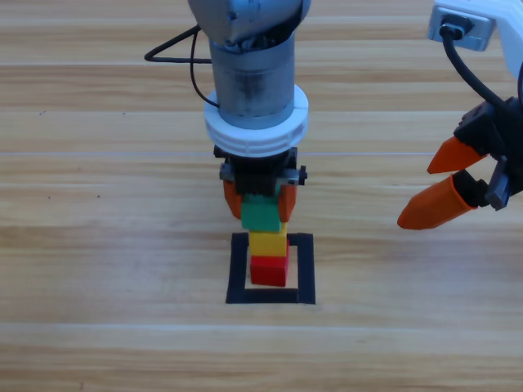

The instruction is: Stack the blocks in the rectangular block: red at the bottom, yellow in the middle, green on top

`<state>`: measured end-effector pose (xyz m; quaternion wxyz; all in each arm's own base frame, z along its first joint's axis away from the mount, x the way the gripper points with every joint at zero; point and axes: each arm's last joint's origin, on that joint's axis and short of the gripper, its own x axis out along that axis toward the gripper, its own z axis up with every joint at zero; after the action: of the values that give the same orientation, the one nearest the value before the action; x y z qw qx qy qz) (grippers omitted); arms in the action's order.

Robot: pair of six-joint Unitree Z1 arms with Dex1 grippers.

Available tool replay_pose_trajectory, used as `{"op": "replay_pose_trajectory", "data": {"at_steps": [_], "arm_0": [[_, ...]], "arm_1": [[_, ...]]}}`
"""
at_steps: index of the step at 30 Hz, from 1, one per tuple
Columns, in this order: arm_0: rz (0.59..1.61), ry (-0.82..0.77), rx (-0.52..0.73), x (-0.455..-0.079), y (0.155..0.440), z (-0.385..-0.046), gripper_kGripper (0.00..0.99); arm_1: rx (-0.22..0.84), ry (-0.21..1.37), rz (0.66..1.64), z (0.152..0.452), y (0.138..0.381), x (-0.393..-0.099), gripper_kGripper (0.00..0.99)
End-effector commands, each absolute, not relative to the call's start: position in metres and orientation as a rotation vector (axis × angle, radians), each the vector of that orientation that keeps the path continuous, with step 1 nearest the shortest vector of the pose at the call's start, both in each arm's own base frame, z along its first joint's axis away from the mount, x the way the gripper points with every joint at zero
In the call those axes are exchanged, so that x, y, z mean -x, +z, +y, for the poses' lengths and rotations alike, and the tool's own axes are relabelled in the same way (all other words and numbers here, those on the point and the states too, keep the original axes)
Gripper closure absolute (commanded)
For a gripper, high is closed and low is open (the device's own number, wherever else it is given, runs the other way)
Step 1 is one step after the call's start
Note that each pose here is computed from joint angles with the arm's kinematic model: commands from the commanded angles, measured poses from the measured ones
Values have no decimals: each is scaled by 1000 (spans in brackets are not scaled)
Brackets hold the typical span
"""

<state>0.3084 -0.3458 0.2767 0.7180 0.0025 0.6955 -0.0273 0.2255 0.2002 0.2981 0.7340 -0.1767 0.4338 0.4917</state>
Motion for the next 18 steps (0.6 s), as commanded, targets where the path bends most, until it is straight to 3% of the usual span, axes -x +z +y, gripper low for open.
{"op": "replay_pose_trajectory", "data": {"at_steps": [1, 17, 18], "arm_0": [[1574, -60, -48, -301, 254, -365, 990], [1573, -60, -58, -301, 251, -366, 990], [1572, -59, -59, -301, 252, -366, 930]], "arm_1": [[367, 1087, 896, 188, 308, -218, 4], [364, 1093, 896, 189, 308, -218, 4], [363, 1094, 896, 189, 308, -217, 4]]}}
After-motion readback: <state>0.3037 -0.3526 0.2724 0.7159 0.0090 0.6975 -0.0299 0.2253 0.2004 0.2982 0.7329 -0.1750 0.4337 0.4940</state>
